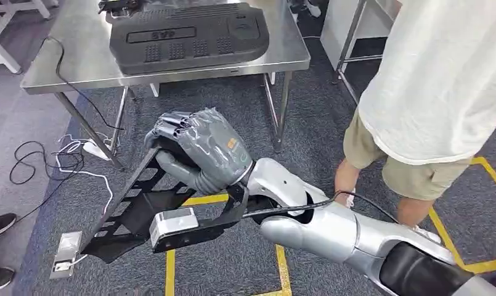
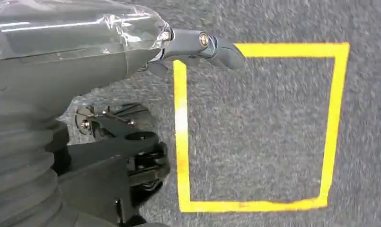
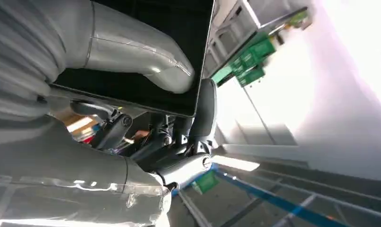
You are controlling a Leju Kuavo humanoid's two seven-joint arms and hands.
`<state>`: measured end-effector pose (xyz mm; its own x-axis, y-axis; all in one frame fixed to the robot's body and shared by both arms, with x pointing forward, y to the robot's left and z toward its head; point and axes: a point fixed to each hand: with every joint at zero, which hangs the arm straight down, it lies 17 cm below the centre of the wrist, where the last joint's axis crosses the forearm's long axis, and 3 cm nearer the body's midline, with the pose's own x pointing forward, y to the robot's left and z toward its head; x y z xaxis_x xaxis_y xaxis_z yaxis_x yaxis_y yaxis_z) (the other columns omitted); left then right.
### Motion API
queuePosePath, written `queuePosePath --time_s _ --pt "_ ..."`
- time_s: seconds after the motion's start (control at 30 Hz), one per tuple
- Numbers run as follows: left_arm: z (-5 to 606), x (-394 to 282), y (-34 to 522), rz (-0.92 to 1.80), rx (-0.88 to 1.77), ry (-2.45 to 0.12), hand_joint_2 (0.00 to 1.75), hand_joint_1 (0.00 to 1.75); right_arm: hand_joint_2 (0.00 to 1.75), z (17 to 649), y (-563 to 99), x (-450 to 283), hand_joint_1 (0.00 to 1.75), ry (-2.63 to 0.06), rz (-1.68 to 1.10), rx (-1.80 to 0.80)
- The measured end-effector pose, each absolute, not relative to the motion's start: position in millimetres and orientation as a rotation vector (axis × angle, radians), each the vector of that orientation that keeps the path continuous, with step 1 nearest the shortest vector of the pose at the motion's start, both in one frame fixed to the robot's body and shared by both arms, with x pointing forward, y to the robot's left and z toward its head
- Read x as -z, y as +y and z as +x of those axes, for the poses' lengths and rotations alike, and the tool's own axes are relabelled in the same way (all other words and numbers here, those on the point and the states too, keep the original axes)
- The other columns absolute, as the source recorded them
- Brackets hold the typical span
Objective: Take the parts from the cabinet and place them on the table.
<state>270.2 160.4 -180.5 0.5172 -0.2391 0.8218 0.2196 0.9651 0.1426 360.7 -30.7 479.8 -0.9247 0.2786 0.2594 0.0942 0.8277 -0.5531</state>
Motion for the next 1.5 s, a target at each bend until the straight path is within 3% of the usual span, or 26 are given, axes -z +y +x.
queuePosePath --time_s 1.5 --pt "269.5 179.2 156.7 -0.005 0.268 -0.995 1.75 0.00 1.75 368.6 -34.9 -480.2 1.75 -2.658 -0.330 -0.766"
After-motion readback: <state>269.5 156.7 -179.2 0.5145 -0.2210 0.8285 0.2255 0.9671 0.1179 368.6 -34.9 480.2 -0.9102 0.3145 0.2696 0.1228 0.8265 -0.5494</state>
